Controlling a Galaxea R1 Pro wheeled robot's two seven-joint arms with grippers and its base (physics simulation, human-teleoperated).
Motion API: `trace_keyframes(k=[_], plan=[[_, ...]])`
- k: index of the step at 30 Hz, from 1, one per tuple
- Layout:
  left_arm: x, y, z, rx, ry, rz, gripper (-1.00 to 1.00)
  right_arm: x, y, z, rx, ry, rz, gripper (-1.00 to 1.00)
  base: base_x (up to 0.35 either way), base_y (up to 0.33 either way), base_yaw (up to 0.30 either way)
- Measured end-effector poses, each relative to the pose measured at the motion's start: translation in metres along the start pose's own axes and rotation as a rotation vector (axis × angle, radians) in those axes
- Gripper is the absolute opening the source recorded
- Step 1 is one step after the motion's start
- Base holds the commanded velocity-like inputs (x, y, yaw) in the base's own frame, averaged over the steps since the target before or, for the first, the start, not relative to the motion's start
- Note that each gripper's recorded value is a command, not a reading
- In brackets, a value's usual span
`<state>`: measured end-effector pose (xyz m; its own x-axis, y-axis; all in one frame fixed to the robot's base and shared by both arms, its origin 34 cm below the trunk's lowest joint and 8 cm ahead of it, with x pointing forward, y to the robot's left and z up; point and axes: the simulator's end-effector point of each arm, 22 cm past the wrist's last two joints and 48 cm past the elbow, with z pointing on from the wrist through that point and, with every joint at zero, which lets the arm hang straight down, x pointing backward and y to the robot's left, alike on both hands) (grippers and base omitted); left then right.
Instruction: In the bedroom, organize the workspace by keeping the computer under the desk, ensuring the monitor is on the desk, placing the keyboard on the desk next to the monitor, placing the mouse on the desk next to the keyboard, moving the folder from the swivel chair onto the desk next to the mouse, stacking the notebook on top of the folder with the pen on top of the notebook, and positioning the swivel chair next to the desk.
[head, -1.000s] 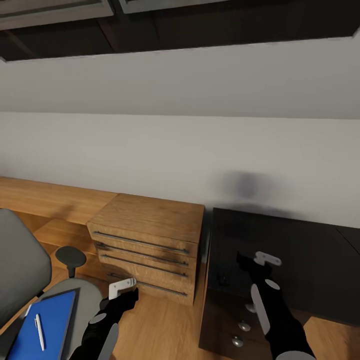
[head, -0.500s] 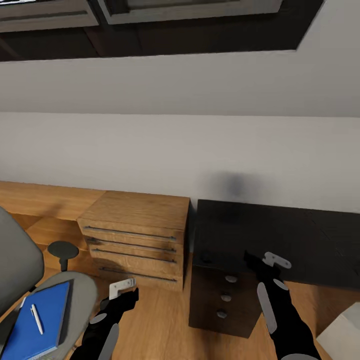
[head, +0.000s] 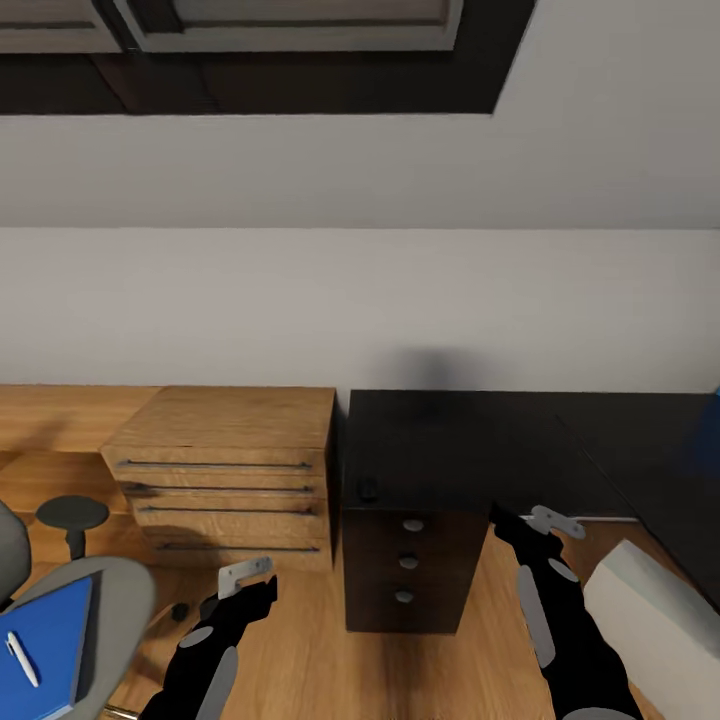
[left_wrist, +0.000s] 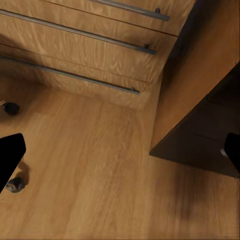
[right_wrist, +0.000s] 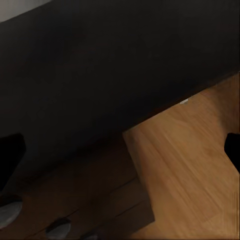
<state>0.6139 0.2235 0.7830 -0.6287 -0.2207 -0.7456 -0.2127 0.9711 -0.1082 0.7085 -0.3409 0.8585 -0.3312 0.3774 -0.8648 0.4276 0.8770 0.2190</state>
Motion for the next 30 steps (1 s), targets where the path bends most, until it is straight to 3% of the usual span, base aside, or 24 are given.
trace_keyframes(k=[30], plan=[[0.0, -0.001, 0.0, 0.002, -0.001, 0.001, 1.0, -0.001, -0.013, 0.001, 0.024, -0.001, 0.018, 1.0, -0.001, 0.0, -0.293]])
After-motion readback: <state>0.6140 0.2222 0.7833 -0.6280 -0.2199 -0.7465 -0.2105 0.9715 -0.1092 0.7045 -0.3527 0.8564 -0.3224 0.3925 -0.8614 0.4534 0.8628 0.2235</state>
